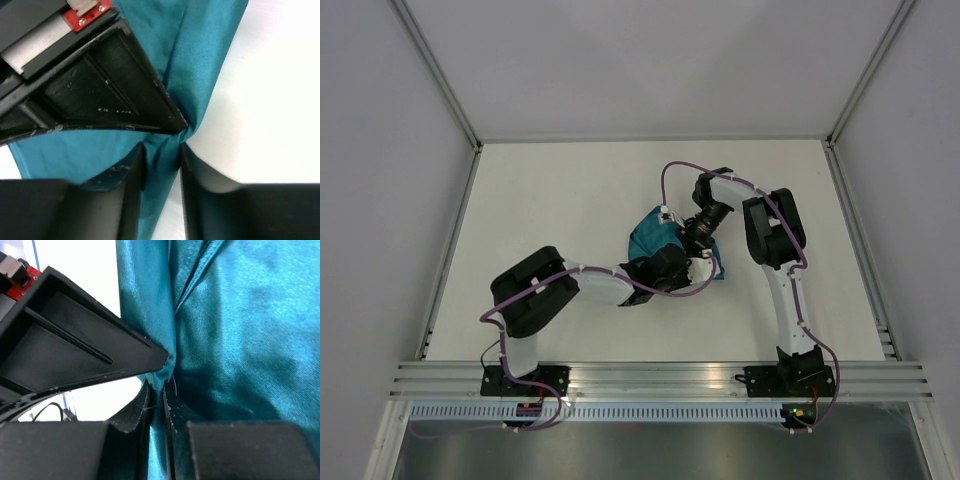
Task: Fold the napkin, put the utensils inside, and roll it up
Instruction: Roll the napkin with the utensil
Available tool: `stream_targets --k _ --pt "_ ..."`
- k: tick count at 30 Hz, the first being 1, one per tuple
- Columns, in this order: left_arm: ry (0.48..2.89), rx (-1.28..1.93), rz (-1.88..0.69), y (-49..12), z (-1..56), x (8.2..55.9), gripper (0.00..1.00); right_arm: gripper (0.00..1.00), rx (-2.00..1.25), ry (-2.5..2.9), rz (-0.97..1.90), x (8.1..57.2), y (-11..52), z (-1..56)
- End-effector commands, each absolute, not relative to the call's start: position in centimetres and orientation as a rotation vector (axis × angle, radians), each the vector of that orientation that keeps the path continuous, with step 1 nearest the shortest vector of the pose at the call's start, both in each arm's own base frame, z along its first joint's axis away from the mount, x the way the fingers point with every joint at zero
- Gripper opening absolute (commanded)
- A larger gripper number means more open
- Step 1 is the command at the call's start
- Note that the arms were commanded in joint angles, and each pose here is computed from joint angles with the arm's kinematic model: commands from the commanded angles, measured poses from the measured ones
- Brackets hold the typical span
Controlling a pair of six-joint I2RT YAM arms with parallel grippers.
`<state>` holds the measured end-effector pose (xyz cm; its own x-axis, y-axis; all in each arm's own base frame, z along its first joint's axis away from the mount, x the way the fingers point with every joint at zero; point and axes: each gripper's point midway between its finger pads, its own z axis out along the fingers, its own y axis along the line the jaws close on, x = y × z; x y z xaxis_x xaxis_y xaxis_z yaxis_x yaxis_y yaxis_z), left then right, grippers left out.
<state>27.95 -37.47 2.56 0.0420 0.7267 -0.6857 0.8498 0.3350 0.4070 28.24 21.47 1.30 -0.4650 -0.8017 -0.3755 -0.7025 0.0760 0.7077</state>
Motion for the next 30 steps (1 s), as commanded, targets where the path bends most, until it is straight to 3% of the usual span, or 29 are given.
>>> stream_targets --k 1,3,7,10,13,20,30 --pt "1.77 1.516 -0.171 -36.3 0.5 27.8 0.31 0.19 1.689 -2.192 -1.188 29.3 19.8 -2.9" --pt "1.806 1.542 -0.227 -36.2 -0.4 27.2 0.22 0.21 1.691 -2.193 -1.187 29.3 19.8 -2.9" --pt "1.867 1.593 -0.33 -36.3 -1.6 26.1 0.05 0.39 1.709 -2.21 -1.194 29.7 20.1 -2.1" --pt "1.906 1.611 -0.402 -35.9 -2.2 25.4 0.02 0.55 1.735 -2.244 -1.212 30.2 20.5 -0.6" --pt "1.933 1.641 -0.478 -35.8 -2.7 24.4 0.02 0.65 1.748 -2.313 -1.21 31.0 20.9 1.4" --pt "1.996 1.657 -0.639 -35.9 -3.2 23.0 0.02 0.71 1.761 -2.557 -1.266 34.7 20.9 6.9" --pt "2.193 1.552 -0.965 -35.7 -3.0 23.3 0.02 0.73 1.742 -3.038 -1.351 38.4 15.6 15.0"
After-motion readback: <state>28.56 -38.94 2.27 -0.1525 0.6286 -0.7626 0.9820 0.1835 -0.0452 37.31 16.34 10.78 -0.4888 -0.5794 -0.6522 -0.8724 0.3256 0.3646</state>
